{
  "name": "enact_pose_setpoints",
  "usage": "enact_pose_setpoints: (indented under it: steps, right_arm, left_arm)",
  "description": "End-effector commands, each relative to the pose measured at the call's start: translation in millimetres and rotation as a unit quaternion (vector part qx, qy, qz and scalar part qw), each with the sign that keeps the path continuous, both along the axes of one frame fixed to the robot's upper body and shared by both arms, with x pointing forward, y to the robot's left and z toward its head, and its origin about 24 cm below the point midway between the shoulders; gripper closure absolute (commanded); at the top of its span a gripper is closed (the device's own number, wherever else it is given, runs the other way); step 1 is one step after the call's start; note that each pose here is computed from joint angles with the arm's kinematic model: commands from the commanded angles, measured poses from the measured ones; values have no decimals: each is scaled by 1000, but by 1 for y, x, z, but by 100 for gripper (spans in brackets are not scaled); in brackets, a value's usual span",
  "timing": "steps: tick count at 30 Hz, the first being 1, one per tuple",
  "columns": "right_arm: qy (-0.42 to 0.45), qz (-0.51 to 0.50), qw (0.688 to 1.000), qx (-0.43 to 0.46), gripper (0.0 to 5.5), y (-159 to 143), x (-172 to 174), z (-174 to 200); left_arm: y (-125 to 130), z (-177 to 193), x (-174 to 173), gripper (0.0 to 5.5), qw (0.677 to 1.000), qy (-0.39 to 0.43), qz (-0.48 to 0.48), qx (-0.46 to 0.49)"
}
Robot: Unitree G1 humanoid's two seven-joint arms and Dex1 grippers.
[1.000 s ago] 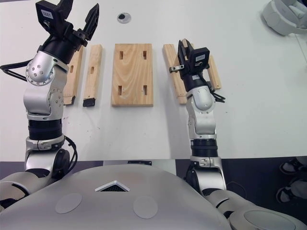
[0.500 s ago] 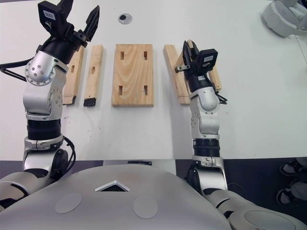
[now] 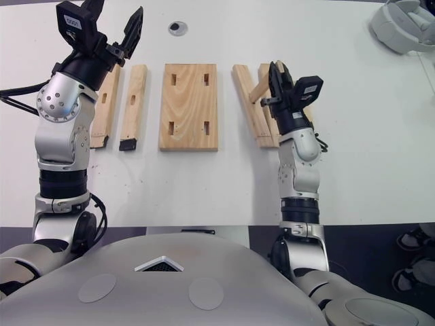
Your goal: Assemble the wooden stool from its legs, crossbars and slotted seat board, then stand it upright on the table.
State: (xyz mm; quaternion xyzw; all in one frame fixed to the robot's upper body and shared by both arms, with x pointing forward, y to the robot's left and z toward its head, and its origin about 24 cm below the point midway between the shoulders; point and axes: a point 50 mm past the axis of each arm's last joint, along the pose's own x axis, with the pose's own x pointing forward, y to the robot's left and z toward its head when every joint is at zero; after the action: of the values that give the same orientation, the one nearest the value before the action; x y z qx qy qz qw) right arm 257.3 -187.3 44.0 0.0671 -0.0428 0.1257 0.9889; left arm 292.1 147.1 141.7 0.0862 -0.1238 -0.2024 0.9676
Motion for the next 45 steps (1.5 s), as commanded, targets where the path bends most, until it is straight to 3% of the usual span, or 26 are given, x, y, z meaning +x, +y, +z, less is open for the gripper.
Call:
enact_pose_setpoints:
  steps: [1,4,9,13,17,24,36,41,45]
  right_arm:
    - [265,-16,958,-110,508,-12,-52,-90]
    - [253,-22,961,-109,508,-10,-50,-87]
    - [132,-30,989,-60,508,-3,-34,-48]
    - [95,-18,993,-63,431,-1,-32,-34]
    - [170,2,979,-112,345,2,-38,-48]
    - [215,28,967,-134,223,6,-39,-15]
    - [363,3,926,-106,223,6,-49,-11]
    - [374,-14,916,-146,326,-3,-48,-12]
    - [355,-15,921,-158,343,-2,-45,-10]
  left_arm:
    - [2,-3,-2,200,1000,4,-1,12]
    - [2,-4,-3,200,1000,5,-2,13]
    - [1,-3,-2,200,1000,3,-2,13]
    - [2,-3,-2,200,1000,3,-1,13]
    - [1,-3,-1,200,1000,2,2,12]
    - [2,-5,-4,200,1000,3,8,10]
    - [2,-7,-5,200,1000,5,13,10]
    - [2,-7,-5,200,1000,4,15,9]
    - [2,-7,-5,200,1000,4,16,9]
